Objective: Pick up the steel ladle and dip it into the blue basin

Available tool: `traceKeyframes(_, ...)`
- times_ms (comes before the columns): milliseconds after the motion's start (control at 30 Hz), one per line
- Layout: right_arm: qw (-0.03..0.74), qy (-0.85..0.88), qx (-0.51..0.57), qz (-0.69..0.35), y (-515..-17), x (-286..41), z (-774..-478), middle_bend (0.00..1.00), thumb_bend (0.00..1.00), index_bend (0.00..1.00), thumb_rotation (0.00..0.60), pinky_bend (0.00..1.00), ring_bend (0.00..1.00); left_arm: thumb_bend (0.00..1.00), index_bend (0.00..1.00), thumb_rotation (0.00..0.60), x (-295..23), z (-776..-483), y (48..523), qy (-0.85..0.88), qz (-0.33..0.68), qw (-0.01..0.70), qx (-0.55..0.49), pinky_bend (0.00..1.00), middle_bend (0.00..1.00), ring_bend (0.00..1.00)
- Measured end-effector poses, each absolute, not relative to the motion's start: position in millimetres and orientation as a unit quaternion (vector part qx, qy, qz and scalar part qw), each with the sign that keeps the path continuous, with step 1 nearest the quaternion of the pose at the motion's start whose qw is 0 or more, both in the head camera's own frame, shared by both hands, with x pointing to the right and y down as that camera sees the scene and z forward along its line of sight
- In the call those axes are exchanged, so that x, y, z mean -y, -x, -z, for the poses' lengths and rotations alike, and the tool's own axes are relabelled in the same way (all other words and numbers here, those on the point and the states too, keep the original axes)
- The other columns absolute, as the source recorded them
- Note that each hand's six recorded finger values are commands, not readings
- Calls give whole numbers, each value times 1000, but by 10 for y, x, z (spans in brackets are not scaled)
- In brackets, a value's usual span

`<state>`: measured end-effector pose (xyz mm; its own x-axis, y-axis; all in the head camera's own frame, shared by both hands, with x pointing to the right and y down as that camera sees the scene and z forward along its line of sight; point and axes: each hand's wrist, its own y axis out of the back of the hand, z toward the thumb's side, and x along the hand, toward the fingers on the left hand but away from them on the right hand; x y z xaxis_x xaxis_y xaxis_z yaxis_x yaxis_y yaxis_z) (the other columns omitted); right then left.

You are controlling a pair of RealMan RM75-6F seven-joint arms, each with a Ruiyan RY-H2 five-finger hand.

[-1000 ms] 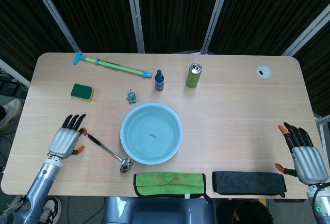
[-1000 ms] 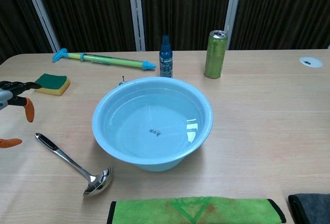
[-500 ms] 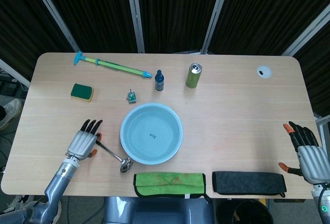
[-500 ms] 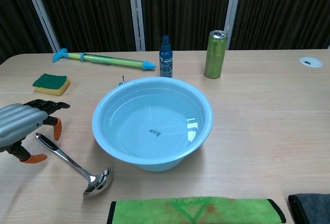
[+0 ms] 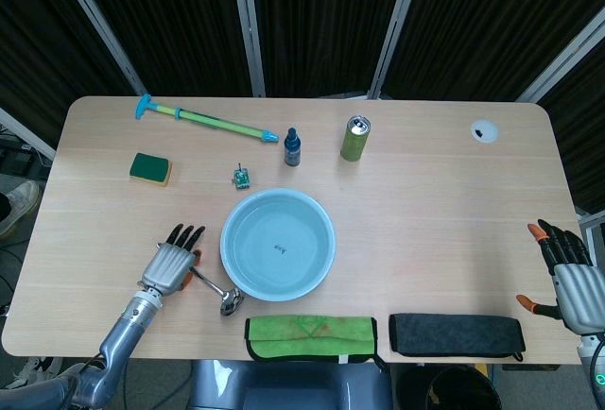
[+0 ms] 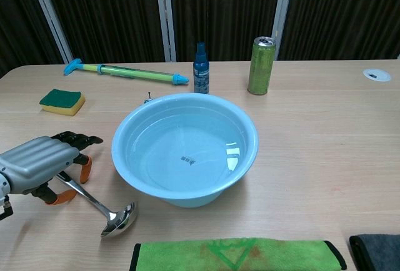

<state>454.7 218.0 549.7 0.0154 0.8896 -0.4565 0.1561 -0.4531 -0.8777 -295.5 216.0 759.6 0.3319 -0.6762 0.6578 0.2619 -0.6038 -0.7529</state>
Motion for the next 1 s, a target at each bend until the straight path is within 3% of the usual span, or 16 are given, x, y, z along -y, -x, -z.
traceKeyframes(400,323,632,414,-570,-4563,-2163,-5503,0,0,0,600,0,0,412,554,600,-2199,-7565,2985,701,560,418,-145,0,0,0)
traceKeyframes(1000,330,633,413,-566,-4525,-2193,-5477,0,0,0,600,0,0,411,590,600,-2385,-7037,2917,744,501,414,-157,0,0,0)
